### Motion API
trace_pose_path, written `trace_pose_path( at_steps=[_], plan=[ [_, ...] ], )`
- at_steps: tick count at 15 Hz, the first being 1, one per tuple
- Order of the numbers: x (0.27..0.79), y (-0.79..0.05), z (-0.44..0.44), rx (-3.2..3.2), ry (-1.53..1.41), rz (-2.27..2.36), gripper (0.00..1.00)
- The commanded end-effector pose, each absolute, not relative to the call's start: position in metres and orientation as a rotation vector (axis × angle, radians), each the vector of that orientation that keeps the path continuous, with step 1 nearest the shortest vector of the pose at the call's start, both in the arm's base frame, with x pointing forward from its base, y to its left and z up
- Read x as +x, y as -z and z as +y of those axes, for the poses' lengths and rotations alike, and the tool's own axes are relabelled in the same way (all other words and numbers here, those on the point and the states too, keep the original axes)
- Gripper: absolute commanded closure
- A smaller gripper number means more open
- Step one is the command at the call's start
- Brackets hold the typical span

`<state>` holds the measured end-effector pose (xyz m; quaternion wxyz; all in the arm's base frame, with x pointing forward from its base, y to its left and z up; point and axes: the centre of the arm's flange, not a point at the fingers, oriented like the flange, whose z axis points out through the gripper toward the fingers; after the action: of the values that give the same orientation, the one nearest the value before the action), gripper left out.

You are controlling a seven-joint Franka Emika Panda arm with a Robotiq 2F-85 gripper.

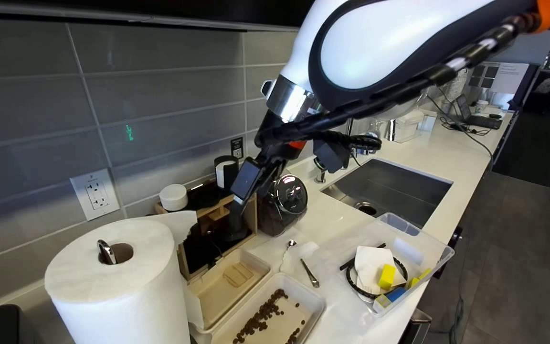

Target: Grab a paper towel and place it onto the bowl

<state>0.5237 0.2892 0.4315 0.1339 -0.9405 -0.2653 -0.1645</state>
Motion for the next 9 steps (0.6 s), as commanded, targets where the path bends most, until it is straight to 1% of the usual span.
trace_pose_path(
  at_steps=[1, 7, 9],
  plan=[
    [0.524, -0.432, 0.288, -2.727, 0.479, -0.767, 0.00],
    [0.524, -0.433, 0.288, -2.727, 0.480, -0.767, 0.00],
    [0.537, -0.428, 0.293, -2.684, 0.500, -0.873, 0.00]
  ],
)
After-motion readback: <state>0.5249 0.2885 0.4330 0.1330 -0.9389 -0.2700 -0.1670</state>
